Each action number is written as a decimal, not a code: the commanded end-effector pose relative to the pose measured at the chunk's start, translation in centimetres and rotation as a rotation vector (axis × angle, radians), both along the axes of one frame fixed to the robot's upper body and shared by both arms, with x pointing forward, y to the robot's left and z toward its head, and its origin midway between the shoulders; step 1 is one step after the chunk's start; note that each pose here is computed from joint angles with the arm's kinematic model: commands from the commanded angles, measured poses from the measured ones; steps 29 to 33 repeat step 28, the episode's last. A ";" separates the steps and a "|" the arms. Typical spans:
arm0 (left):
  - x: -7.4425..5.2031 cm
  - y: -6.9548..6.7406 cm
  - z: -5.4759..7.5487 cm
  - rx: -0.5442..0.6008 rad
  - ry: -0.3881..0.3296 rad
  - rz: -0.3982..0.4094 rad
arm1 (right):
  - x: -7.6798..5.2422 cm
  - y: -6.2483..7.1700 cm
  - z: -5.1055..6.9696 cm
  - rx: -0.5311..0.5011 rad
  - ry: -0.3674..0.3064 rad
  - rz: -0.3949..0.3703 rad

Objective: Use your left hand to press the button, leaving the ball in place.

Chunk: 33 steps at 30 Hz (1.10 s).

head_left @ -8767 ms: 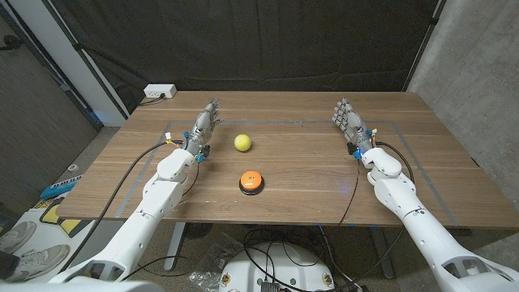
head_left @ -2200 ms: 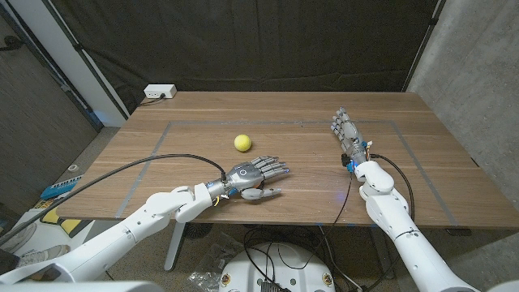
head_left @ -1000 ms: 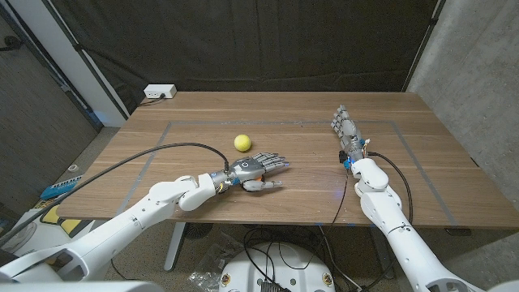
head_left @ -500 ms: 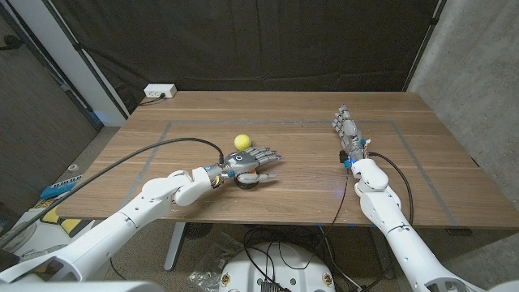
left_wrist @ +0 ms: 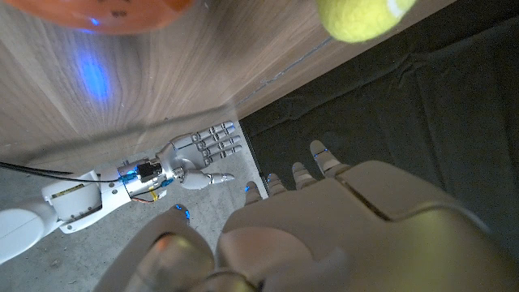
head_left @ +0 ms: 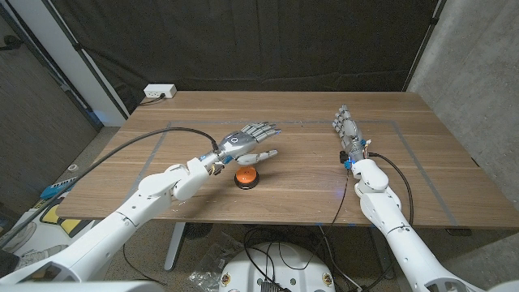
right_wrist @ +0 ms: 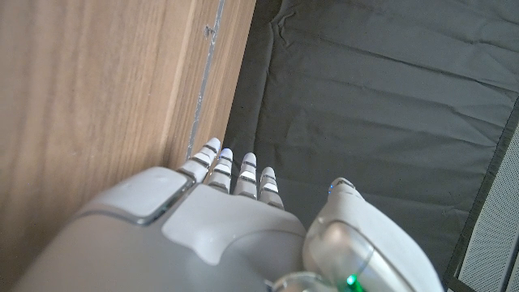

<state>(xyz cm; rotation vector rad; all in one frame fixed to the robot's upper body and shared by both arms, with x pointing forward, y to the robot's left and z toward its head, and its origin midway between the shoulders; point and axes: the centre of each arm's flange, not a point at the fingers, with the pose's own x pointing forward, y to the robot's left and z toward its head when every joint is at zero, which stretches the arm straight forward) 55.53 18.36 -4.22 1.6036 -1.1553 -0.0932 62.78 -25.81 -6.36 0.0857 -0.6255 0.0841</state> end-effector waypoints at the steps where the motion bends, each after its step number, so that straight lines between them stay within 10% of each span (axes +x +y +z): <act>1: -1.2 1.0 1.8 -0.094 -0.037 -0.023 | -0.3 0.2 -0.1 0.004 -0.001 -0.001; 33: 1.4 5.5 4.4 -0.382 0.068 -0.139 | -2.0 -0.2 0.3 0.007 0.002 -0.085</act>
